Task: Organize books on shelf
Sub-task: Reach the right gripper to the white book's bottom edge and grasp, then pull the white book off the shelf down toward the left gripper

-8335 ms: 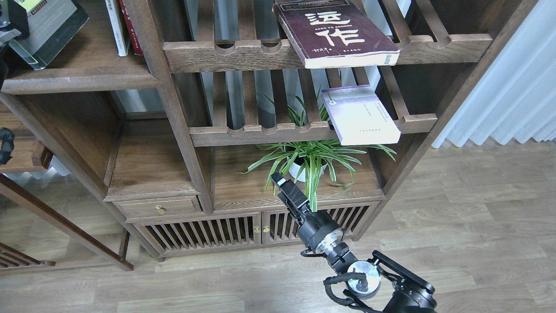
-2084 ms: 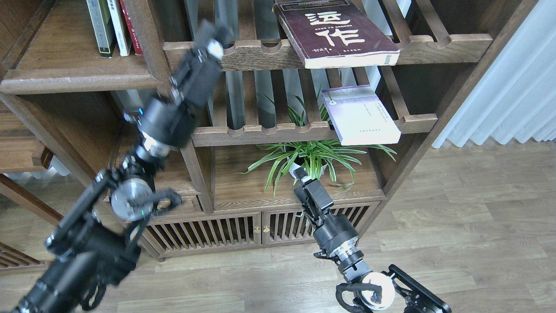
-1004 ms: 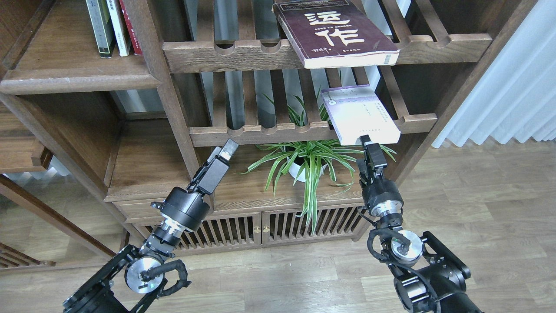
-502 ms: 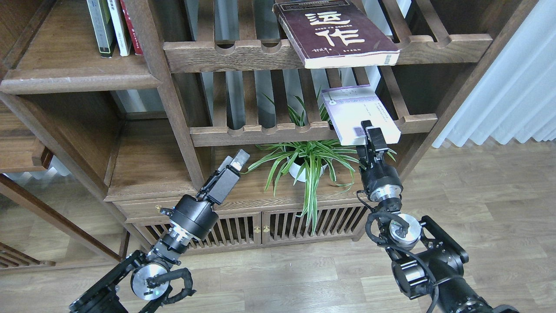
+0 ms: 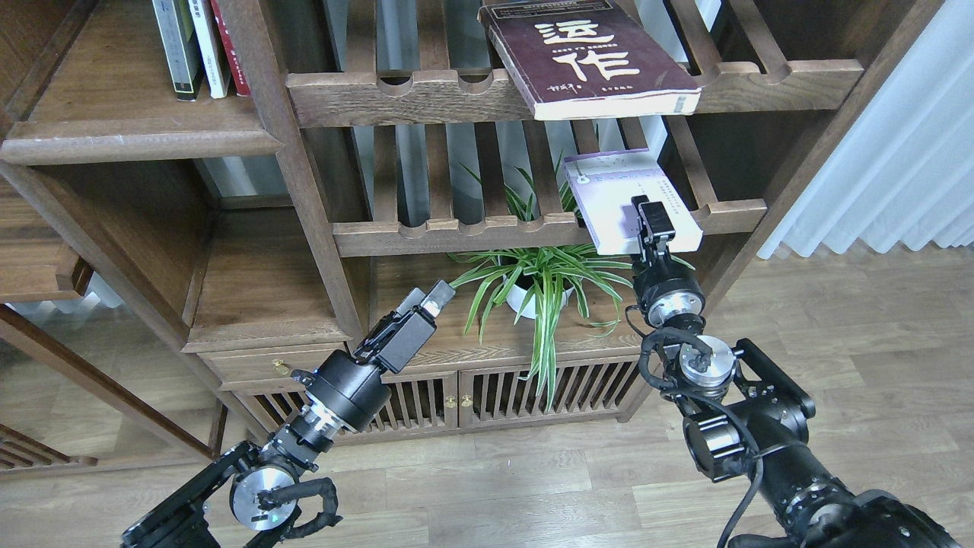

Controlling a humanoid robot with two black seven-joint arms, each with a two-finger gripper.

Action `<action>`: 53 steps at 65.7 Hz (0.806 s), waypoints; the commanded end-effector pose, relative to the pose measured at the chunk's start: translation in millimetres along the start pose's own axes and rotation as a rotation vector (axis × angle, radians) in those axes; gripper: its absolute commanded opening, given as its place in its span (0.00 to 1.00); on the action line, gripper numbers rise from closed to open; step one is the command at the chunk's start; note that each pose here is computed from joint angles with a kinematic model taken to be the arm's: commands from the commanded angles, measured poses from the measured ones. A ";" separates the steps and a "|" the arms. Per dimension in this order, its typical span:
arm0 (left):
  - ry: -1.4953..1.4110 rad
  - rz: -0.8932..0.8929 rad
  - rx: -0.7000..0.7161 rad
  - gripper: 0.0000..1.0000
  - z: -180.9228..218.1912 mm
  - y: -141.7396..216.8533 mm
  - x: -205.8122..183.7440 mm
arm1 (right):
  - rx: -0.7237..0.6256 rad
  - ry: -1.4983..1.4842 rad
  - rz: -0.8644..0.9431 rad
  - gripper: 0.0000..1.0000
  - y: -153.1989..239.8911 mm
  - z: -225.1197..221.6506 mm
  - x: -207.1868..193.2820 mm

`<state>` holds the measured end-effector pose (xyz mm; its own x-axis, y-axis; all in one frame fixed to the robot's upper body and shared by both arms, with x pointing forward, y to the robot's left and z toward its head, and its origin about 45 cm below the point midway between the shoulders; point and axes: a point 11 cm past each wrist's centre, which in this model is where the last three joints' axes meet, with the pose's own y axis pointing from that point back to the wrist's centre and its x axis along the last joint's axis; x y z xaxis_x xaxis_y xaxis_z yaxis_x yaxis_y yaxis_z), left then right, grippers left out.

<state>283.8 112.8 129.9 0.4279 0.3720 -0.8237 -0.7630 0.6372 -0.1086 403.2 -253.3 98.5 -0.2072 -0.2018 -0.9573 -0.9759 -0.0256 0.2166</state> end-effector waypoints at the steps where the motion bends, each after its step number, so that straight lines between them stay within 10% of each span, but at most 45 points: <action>1: 0.002 -0.016 -0.004 1.00 0.7 -6.1 -4.6 | 0.003 -0.001 0.008 0.78 -0.1 -0.5 0.8; 53: -0.001 -0.018 -0.006 1.00 2.0 -7.0 -5.0 | 0.071 -0.101 -0.018 0.26 -0.2 -15.8 -2.9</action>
<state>288.2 108.1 136.2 0.4430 0.3612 -0.8205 -0.7576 0.6402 -0.1272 405.6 -267.5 103.3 -0.2073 -0.1152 -0.9715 -0.9782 0.0386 0.2041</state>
